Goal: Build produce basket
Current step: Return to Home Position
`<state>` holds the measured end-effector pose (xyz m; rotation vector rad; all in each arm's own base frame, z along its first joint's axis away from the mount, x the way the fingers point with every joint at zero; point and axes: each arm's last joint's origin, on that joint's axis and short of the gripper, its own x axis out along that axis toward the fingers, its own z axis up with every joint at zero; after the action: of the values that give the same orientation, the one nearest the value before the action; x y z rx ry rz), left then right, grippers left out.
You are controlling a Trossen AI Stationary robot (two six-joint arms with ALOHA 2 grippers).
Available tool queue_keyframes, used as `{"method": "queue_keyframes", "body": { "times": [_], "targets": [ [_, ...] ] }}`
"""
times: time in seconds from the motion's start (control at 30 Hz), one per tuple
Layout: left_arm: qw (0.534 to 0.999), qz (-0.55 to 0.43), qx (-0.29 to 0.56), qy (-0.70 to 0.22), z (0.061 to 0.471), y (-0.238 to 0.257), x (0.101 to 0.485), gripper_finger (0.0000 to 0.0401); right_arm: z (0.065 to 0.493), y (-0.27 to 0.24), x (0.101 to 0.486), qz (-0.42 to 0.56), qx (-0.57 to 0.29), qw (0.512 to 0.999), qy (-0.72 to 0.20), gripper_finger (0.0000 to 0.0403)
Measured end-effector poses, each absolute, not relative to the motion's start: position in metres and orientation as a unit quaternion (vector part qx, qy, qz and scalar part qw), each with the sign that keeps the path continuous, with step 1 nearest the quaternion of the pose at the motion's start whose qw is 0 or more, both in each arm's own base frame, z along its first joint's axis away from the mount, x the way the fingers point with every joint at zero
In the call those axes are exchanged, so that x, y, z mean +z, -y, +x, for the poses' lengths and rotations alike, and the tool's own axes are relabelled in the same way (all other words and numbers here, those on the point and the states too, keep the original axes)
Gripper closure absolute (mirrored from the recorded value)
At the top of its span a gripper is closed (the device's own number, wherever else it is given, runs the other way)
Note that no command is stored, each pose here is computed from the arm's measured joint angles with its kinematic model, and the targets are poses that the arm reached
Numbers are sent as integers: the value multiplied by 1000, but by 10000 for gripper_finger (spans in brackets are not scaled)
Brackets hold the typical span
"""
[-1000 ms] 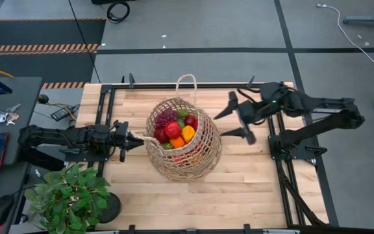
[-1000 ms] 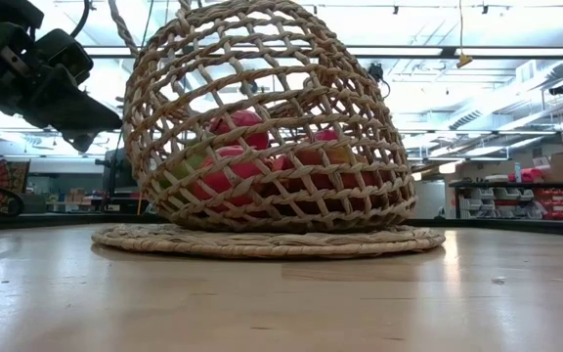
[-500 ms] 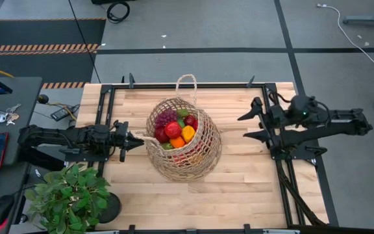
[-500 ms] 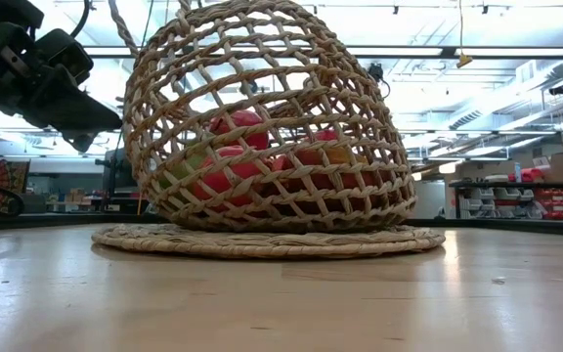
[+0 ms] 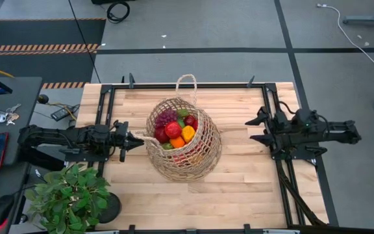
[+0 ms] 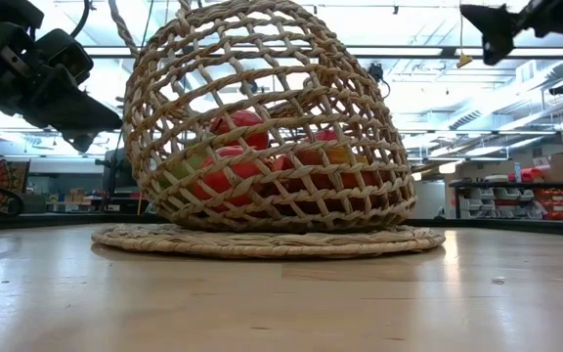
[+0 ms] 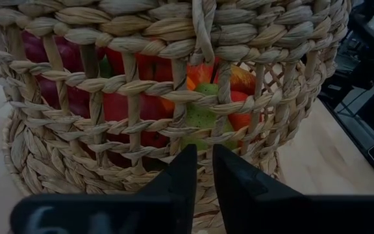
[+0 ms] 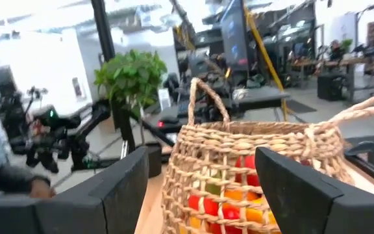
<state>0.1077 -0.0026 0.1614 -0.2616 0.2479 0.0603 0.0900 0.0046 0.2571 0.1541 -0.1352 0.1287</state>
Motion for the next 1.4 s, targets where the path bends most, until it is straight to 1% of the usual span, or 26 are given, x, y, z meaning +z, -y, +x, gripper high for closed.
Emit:
{"method": "queue_keyframes", "body": {
  "times": [0.23,0.43,0.67,0.77,0.9,1.0,1.23,1.4],
  "targets": [
    [983,-130,30,-123,108,3,161,337,79,-4,231,116,69,986,97,118],
    [983,-130,30,-124,108,3,161,344,88,-4,211,132,56,987,67,118],
    [983,-130,30,-124,108,3,161,339,91,1,199,156,-23,986,58,118],
    [983,-130,30,-124,108,3,161,338,94,0,189,161,-22,986,36,118],
    [983,-130,30,-124,108,3,161,343,97,-1,175,219,-10,976,14,118],
    [983,-130,30,-124,108,3,161,346,98,-1,167,232,-11,973,4,118],
    [983,-130,30,-124,108,3,161,338,99,-1,167,217,-2,976,6,118],
    [983,-130,30,-124,108,3,161,342,99,-1,167,216,-2,976,6,118]
  ]
}}
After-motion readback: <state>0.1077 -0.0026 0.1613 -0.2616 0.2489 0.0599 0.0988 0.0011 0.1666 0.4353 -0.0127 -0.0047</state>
